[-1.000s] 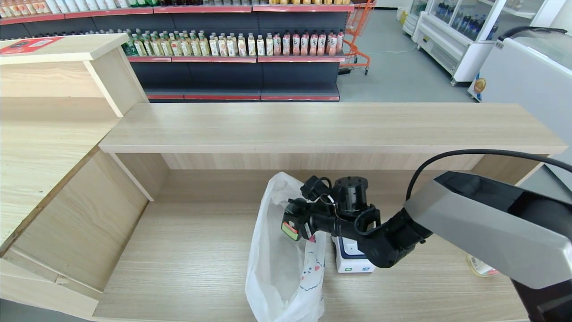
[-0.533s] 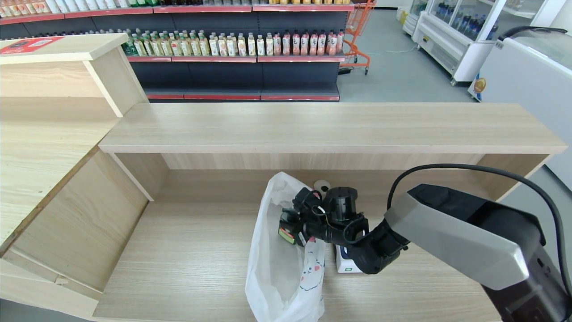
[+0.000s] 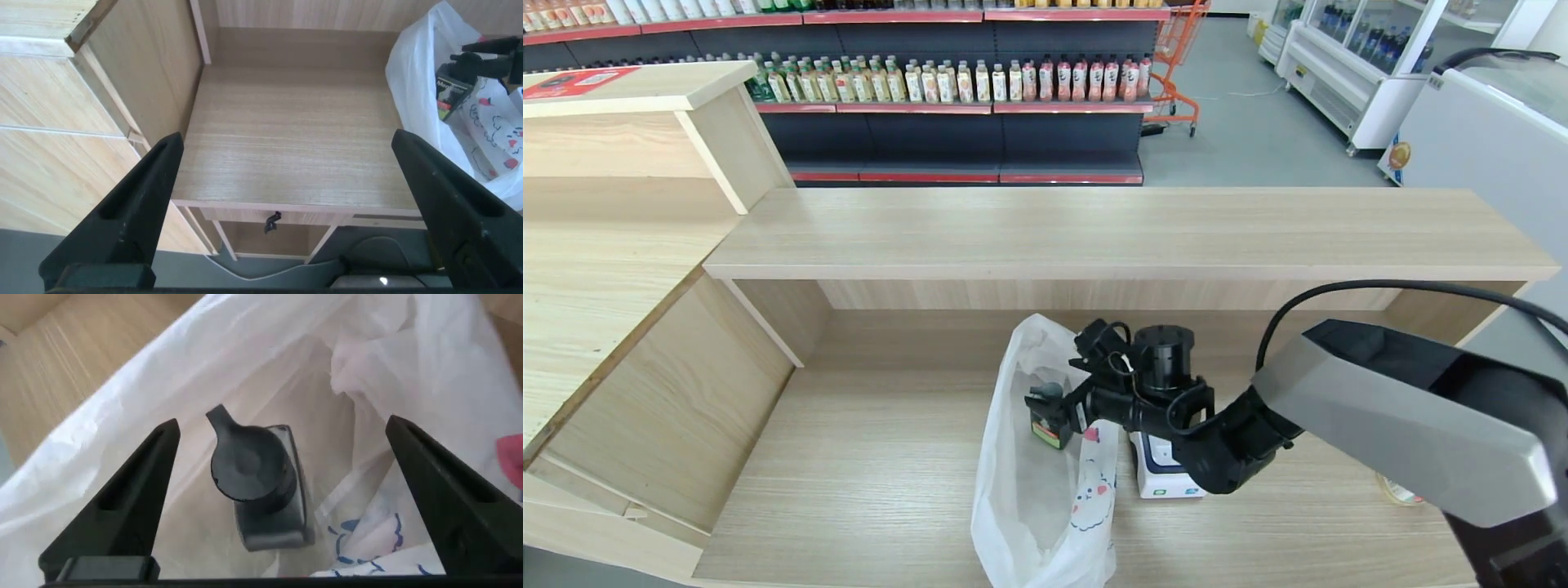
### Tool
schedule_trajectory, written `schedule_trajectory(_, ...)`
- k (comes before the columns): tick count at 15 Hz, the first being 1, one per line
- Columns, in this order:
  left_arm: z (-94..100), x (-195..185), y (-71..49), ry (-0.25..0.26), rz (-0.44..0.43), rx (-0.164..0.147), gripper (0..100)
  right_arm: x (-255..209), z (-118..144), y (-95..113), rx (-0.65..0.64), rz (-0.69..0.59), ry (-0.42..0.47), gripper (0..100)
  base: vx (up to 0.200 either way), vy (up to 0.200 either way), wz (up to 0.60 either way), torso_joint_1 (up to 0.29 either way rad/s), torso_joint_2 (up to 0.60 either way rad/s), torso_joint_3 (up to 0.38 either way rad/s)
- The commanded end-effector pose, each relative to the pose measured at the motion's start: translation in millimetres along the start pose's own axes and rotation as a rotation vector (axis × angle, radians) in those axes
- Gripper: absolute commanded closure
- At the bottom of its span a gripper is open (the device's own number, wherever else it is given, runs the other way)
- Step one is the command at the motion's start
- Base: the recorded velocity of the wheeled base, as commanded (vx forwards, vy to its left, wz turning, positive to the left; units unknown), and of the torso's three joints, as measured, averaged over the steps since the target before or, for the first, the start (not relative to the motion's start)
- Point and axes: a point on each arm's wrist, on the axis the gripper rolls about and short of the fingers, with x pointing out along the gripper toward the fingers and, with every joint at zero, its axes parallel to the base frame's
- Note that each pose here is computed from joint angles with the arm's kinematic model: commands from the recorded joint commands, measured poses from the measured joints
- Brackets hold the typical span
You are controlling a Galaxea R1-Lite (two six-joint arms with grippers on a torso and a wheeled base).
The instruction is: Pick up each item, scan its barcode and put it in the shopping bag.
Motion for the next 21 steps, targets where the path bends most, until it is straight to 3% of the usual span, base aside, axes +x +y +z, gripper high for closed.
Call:
schedule_trajectory(1, 0.0, 0, 0.0, 0.000, 0.000, 0.000, 0, -74, 51, -19, 0.088, -0.084, -0.041, 0, 0.000, 0.000, 0.00, 0.000, 0.00, 0.000)
schedule_trajectory(2, 0.0, 0, 0.0, 0.000, 0.000, 0.000, 0, -91, 53, -22, 0.106, -0.105, -0.023, 0, 0.000, 0.000, 0.00, 0.000, 0.00, 0.000)
schedule_trajectory(3, 0.0, 0, 0.0, 0.000, 0.000, 0.000, 0, -160, 64, -21, 0.158, -0.180, 0.013, 0, 0.000, 0.000, 0.00, 0.000, 0.00, 0.000)
schedule_trajectory(4, 0.0, 0, 0.0, 0.000, 0.000, 0.000, 0, -181, 64, -19, 0.170, -0.207, 0.023, 0, 0.000, 0.000, 0.00, 0.000, 0.00, 0.000)
schedule_trajectory(6, 0.0, 0, 0.0, 0.000, 0.000, 0.000, 0, -273, 67, -8, 0.161, -0.424, -0.014, 0, 0.000, 0.000, 0.00, 0.000, 0.00, 0.000)
schedule_trajectory(9, 0.0, 0, 0.0, 0.000, 0.000, 0.000, 0, -349, 63, 19, 0.207, -0.592, 0.038, 0, 0.000, 0.000, 0.00, 0.000, 0.00, 0.000)
schedule_trajectory(12, 0.0, 0, 0.0, 0.000, 0.000, 0.000, 0, -385, 55, 52, 0.256, -0.648, 0.084, 0, 0.000, 0.000, 0.00, 0.000, 0.00, 0.000)
schedule_trajectory(15, 0.0, 0, 0.0, 0.000, 0.000, -0.006, 0, -397, 45, 69, 0.262, -0.658, 0.086, 0, 0.000, 0.000, 0.00, 0.000, 0.00, 0.000)
schedule_trajectory(17, 0.0, 0, 0.0, 0.000, 0.000, -0.002, 0, -397, 43, 69, 0.270, -0.671, 0.094, 0, 0.000, 0.000, 0.00, 0.000, 0.00, 0.000)
schedule_trajectory(21, 0.0, 0, 0.0, 0.000, 0.000, 0.000, 0, -395, 42, 66, 0.279, -0.668, 0.108, 0, -0.200, 0.000, 0.00, 0.012, 0.01, 0.004)
